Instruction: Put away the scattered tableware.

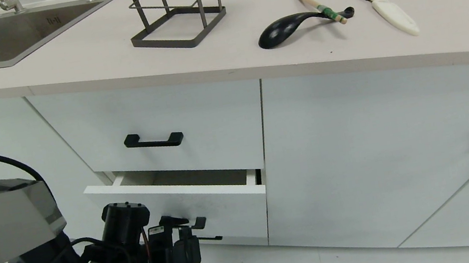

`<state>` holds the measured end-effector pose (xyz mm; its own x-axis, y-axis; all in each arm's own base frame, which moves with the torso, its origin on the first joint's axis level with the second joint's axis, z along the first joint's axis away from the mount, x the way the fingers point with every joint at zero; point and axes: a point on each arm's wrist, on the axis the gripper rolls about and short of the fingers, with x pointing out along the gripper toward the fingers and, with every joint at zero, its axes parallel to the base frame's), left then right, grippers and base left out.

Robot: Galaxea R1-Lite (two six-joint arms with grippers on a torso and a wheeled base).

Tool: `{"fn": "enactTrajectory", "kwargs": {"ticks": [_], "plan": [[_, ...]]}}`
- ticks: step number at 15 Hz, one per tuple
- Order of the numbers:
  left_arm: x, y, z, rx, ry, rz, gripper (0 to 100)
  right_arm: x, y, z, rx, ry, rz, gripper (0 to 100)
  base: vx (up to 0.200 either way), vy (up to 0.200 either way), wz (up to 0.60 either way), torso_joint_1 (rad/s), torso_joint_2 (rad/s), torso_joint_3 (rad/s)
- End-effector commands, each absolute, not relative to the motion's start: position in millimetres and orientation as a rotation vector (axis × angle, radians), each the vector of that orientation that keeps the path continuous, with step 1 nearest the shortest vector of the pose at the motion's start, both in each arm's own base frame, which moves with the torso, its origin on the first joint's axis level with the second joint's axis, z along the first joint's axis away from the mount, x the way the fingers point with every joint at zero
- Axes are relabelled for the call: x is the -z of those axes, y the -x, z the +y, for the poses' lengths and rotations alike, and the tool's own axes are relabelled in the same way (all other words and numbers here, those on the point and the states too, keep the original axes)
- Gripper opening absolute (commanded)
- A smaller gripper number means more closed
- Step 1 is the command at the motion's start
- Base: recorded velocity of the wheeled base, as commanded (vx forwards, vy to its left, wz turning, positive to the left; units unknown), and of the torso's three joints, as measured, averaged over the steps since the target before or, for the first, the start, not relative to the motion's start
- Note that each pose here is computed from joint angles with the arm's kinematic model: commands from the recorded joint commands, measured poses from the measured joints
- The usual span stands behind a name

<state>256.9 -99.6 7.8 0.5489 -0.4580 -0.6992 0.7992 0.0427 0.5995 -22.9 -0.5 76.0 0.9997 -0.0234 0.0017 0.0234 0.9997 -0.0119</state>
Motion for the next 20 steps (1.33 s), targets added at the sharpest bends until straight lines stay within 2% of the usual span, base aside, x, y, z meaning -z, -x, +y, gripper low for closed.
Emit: {"fn": "enactTrajectory", "kwargs": {"ticks": [1, 5, 7, 12, 16, 18, 20], "plan": [[-19, -248, -99, 0.987, -1.183, 0.323, 100, -76, 23, -1, 0.023, 0.012, 0.000, 0, 0.000, 0.000, 0.00, 0.000, 0.00, 0.000], [-37, -225, -94, 0.979, -1.183, 0.286, 100, -76, 23, -1, 0.025, 0.012, 0.000, 0, 0.000, 0.000, 0.00, 0.000, 0.00, 0.000], [-49, -207, -92, 0.973, -1.157, 0.258, 100, -76, 23, -1, 0.023, 0.012, 0.000, 0, 0.000, 0.000, 0.00, 0.000, 0.00, 0.000], [-97, -164, -87, 0.895, -1.057, 0.086, 100, -76, 23, -1, 0.025, 0.012, 0.000, 0, 0.000, 0.000, 0.00, 0.000, 0.00, 0.000], [-124, -185, -95, 0.816, -0.997, 0.002, 100, -76, 23, -1, 0.023, 0.012, 0.000, 0, 0.000, 0.000, 0.00, 0.000, 0.00, 0.000], [-124, -201, -102, 0.827, -0.999, 0.023, 100, -76, 23, -1, 0.025, 0.012, 0.000, 0, 0.000, 0.000, 0.00, 0.000, 0.00, 0.000], [-114, -213, -107, 0.841, -0.999, 0.057, 100, -76, 23, -1, 0.023, 0.012, 0.000, 0, 0.000, 0.000, 0.00, 0.000, 0.00, 0.000]]}}
